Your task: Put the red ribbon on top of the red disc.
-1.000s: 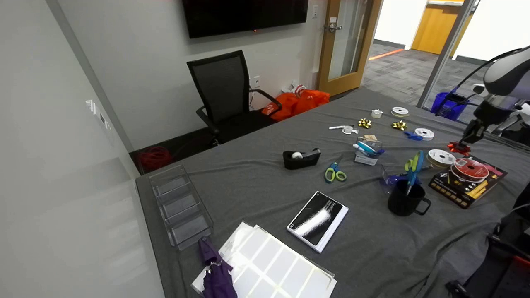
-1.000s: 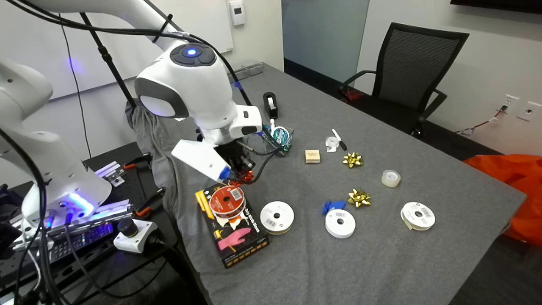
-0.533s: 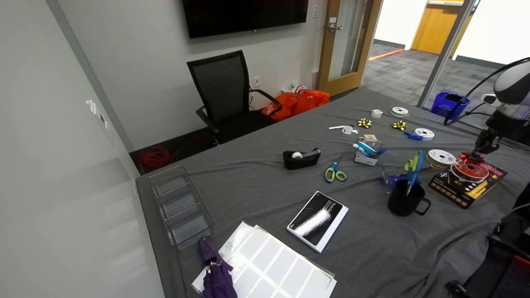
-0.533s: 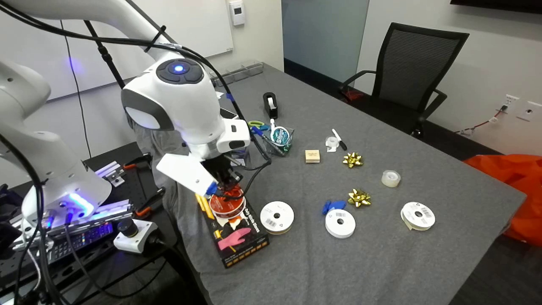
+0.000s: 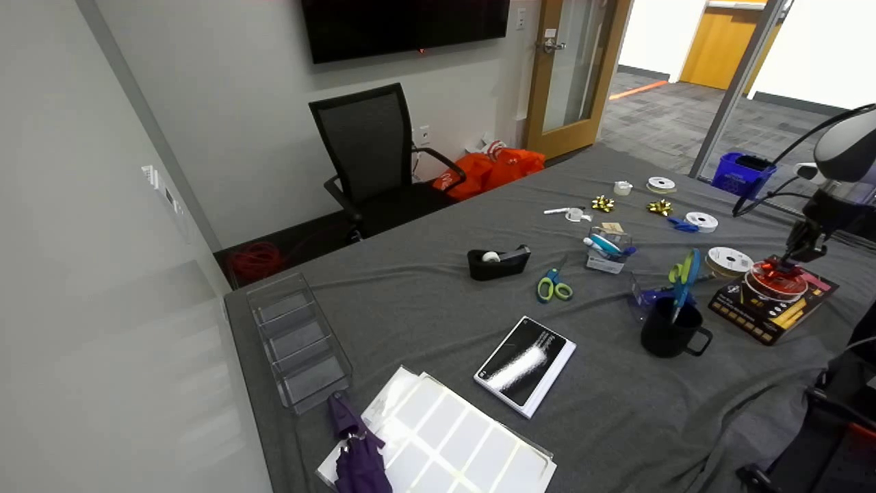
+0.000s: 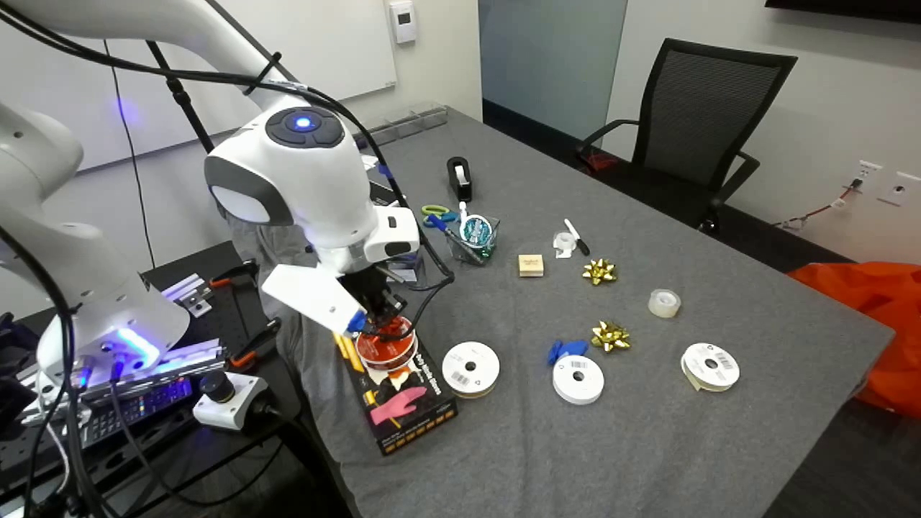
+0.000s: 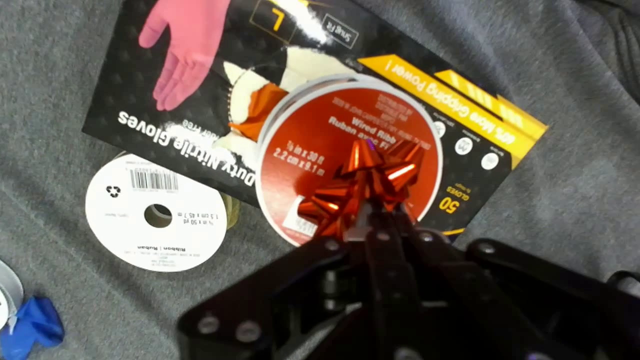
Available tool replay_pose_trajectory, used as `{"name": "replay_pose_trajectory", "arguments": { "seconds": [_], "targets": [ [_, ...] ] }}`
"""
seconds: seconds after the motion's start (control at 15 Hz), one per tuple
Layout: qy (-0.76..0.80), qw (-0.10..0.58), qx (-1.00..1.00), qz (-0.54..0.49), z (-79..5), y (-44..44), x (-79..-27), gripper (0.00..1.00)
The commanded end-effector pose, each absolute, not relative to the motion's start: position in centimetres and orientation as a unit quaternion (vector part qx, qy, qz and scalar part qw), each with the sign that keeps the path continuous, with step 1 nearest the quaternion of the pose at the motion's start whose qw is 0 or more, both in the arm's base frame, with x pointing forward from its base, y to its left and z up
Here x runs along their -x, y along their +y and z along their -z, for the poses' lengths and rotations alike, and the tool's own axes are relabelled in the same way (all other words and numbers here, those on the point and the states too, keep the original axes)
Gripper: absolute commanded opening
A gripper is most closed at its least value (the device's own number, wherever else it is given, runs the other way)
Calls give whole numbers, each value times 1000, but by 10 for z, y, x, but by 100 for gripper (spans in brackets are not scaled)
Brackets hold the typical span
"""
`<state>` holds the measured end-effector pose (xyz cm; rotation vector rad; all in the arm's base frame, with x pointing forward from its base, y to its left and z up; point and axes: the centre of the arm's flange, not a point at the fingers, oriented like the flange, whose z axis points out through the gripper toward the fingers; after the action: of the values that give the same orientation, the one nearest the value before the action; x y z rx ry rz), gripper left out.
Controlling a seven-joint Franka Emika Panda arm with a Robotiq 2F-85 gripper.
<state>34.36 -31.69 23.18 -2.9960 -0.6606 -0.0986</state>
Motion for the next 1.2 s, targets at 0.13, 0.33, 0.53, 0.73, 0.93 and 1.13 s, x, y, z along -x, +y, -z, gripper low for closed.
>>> {"name": "replay_pose_trajectory", "arguments": {
  "seconds": [0.13, 0.33, 0.53, 0.73, 0.93, 1.13],
  "targets": [
    [-238, 17, 971, 25, -231, -322, -331, 0],
    [-232, 14, 972, 29, -230, -323, -331, 28],
    [-230, 14, 973, 32, -230, -324, -332, 47],
    [-229, 15, 973, 32, -232, -323, -332, 70],
    [-230, 14, 973, 31, -233, -323, -332, 90],
    [-231, 12, 972, 28, -231, -322, -332, 100]
  ]
}}
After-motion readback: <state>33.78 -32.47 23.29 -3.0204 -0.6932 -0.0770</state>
